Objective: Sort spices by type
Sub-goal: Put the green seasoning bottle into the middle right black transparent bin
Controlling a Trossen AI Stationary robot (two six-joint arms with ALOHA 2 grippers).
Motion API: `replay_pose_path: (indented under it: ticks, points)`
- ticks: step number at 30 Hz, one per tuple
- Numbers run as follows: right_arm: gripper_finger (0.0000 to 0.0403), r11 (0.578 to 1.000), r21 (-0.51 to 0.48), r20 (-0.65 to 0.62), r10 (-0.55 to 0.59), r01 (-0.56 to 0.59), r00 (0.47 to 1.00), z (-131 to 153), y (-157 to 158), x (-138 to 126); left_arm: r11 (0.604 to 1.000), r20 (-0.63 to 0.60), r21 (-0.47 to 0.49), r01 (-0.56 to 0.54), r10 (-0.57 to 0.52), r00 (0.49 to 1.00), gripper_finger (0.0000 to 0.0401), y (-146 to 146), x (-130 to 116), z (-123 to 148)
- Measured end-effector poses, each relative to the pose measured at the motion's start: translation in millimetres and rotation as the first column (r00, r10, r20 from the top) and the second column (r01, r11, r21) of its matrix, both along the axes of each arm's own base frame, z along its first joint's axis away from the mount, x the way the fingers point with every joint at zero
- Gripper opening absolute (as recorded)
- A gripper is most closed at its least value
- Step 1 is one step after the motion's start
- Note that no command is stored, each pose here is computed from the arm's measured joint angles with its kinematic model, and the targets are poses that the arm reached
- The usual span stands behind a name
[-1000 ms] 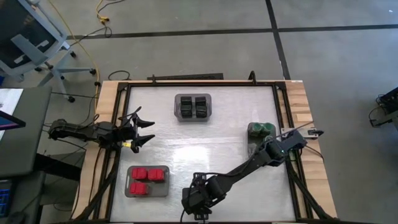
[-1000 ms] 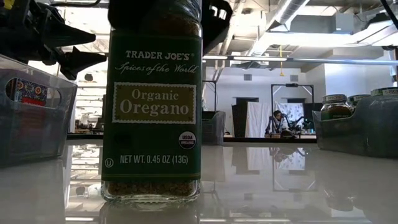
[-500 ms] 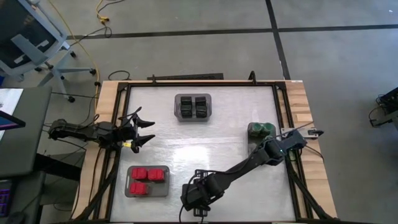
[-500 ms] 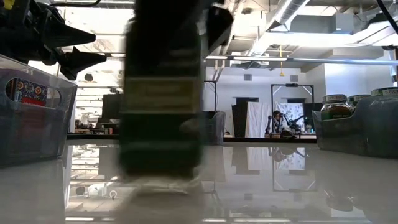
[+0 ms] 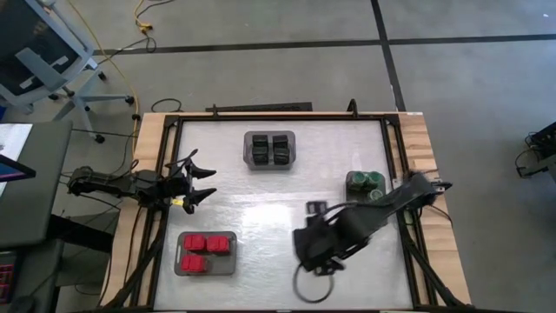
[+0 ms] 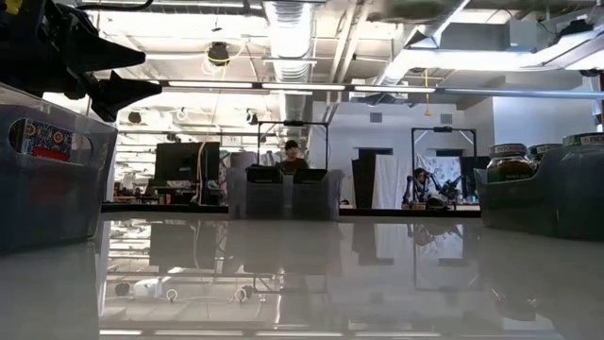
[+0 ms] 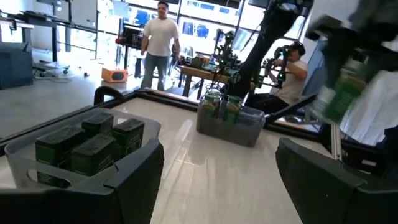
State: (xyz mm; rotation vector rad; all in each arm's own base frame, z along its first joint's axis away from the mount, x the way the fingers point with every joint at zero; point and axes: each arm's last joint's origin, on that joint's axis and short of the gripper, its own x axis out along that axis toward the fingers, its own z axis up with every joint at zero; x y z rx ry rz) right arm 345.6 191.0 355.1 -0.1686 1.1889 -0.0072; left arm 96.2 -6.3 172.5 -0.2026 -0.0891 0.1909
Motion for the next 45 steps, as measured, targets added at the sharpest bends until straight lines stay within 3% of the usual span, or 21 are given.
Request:
replay_pose_path:
  ticks: [3,8,15,20,26,31,37,45]
  points:
    - [0.0214,1.0,-0.022,0.001,0.002,-0.002,1.0,10,-12,-29,1.0,0.0,0.0,0.0,0.0,1.0,0.0298,0,0,0]
    - [0.0214,0.998,0.04,0.066,-0.053,0.05,0.996,7,-40,-76,1.0,0.0,0.0,0.0,0.0,1.0,0.0298,0,0,0]
    - [0.0214,0.975,0.154,0.138,-0.182,0.161,0.974,-26,-85,-146,1.0,0.0,0.0,0.0,0.0,1.0,0.0298,0,0,0]
    - [0.0214,0.947,0.202,0.125,-0.278,0.249,0.952,-47,-111,-179,1.0,0.0,0.0,0.0,0.0,1.0,0.0298,0,0,0]
    - [0.0214,0.952,0.163,0.085,-0.276,0.26,0.958,-69,-130,-200,1.0,0.0,0.0,0.0,0.0,1.0,0.0298,0,0,0]
    - [0.0214,0.943,0.194,0.083,-0.29,0.27,0.953,-83,-143,-207,1.0,0.0,0.0,0.0,0.0,1.0,0.0298,0,0,0]
    - [0.0214,0.948,0.188,0.028,-0.266,0.256,0.964,-105,-152,-205,1.0,0.0,0.0,0.0,0.0,1.0,0.0298,0,0,0]
    - [0.0214,0.952,0.207,0.051,-0.241,0.226,0.969,-125,-161,-197,1.0,0.0,0.0,0.0,0.0,1.0,0.0298,0,0,0]
